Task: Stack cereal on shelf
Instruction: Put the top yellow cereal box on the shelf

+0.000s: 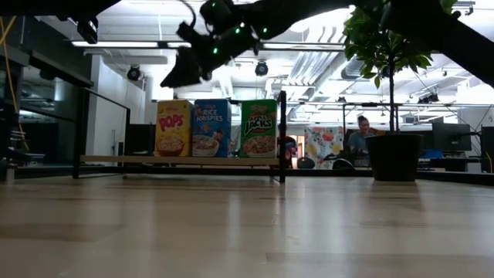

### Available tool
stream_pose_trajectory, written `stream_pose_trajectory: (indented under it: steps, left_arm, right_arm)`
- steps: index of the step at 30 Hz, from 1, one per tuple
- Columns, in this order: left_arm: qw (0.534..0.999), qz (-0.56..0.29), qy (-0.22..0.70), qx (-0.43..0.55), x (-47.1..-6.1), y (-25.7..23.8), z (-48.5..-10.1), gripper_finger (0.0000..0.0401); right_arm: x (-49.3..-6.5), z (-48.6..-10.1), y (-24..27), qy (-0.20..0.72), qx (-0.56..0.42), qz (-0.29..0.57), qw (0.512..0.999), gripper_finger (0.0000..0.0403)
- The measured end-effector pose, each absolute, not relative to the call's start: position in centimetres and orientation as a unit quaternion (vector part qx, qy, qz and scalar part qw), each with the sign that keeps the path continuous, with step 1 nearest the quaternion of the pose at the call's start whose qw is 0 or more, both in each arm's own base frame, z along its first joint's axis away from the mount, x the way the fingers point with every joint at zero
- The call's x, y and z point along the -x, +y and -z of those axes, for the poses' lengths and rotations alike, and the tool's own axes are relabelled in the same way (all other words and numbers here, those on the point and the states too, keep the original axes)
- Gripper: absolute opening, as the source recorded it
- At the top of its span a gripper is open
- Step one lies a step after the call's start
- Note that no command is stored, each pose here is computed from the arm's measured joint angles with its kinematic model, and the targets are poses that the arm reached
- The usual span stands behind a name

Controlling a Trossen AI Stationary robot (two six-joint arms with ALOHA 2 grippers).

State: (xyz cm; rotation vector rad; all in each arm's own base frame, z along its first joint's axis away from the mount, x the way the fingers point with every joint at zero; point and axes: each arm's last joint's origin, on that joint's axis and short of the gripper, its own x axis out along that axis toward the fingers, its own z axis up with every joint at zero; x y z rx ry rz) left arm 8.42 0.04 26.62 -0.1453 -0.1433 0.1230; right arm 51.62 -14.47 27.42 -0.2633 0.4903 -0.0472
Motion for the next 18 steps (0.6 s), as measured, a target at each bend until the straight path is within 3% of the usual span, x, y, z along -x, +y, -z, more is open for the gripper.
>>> stream_pose_trajectory:
  steps: [8,11,18]
  left_arm:
    - [0.993,-0.061,-0.071,0.072,-8.4,0.0,-26.6,0.0003]
    - [0.993,-0.058,-0.071,0.072,-8.4,0.0,-26.6,0.0003]
    - [0.993,-0.058,-0.071,0.072,-8.4,0.0,-26.6,0.0003]
  right_arm:
    - [-50.2,-31.0,-13.0,0.193,0.046,-0.111,0.974,0.0225]
    - [-50.2,-30.9,-12.1,0.196,0.002,-0.169,0.966,0.0225]
    - [-50.0,-29.7,-10.2,0.252,-0.017,-0.198,0.947,0.0225]
